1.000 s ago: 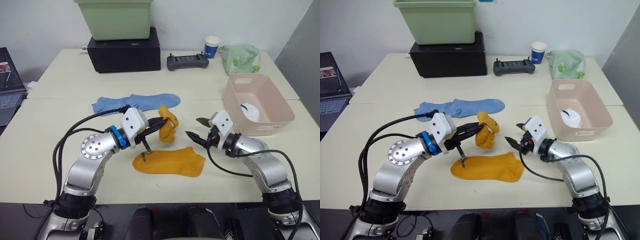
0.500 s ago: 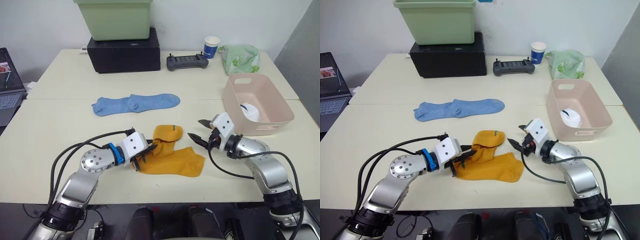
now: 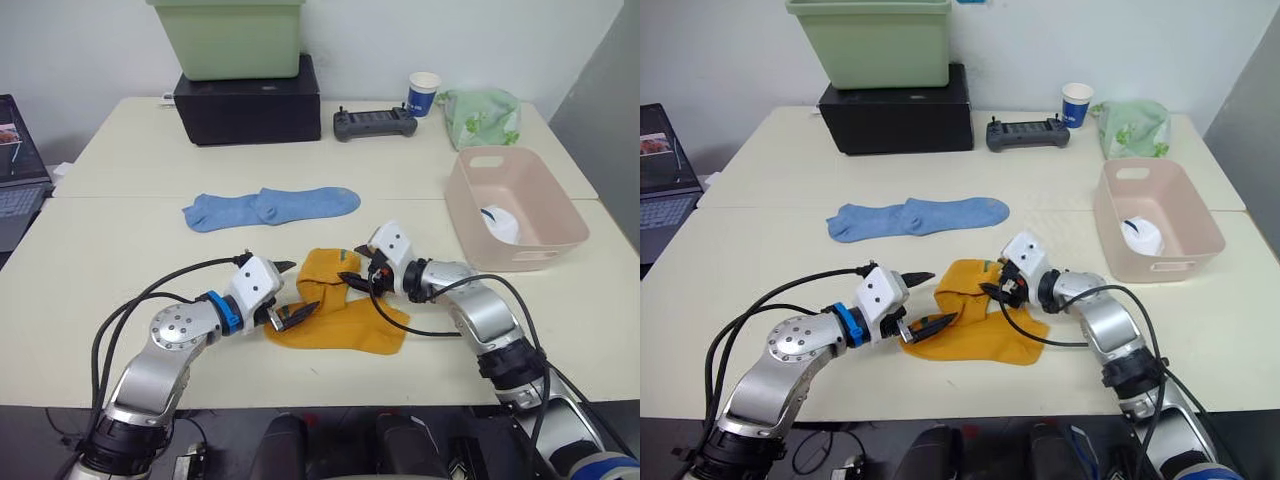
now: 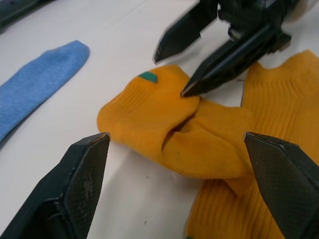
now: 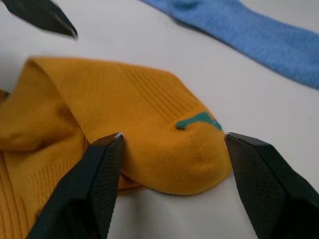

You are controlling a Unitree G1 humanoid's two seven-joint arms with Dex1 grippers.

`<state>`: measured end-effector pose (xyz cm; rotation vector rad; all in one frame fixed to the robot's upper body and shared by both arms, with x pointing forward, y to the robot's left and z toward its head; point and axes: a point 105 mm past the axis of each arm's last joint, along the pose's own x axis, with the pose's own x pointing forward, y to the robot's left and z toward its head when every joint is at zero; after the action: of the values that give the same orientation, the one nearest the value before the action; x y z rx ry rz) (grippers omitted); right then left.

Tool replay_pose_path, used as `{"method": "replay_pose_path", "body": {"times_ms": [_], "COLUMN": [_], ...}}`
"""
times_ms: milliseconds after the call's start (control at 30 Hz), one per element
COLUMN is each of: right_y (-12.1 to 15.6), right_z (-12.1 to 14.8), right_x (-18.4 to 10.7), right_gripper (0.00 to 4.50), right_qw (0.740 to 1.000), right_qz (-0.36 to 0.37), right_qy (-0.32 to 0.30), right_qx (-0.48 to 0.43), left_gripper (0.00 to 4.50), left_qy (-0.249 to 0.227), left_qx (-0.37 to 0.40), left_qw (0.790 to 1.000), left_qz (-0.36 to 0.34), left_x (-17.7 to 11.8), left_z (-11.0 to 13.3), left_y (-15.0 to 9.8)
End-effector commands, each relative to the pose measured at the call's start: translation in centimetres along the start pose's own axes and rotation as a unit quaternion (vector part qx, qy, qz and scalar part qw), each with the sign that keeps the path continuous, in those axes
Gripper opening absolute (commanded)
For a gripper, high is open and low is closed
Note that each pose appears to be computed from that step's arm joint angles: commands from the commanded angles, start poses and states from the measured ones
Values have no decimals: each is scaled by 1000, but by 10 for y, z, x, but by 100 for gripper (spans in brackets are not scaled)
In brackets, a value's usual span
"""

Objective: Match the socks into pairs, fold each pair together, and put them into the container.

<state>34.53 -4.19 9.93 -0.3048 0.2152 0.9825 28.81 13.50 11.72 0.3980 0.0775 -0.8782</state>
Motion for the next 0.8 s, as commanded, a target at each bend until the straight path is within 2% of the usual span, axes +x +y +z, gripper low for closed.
{"method": "replay_pose_path", "body": {"times_ms": [33,233,400,633,800], "right_y": [3,-2,1,9,14], "right_z": [8,15,33,109,126], "right_x": [1,-1,-6,-11,-19], "right_gripper": [222,10,4,4,4], "right_qw": [999,999,998,980,972], "right_qz": [14,1,10,33,48], "right_qy": [-11,-31,-65,-185,-210], "right_qx": [-27,-17,7,68,95], "left_gripper": [450,450,450,450,450], "left_qy": [-21,-17,-21,-50,-48], "left_qx": [7,18,7,-76,-130], "left_qw": [1000,999,999,994,986], "left_qz": [18,30,32,57,94], "left_x": [-10,-13,-16,-10,5], "left_z": [13,11,8,5,-5], "left_y": [8,14,14,10,8]}}
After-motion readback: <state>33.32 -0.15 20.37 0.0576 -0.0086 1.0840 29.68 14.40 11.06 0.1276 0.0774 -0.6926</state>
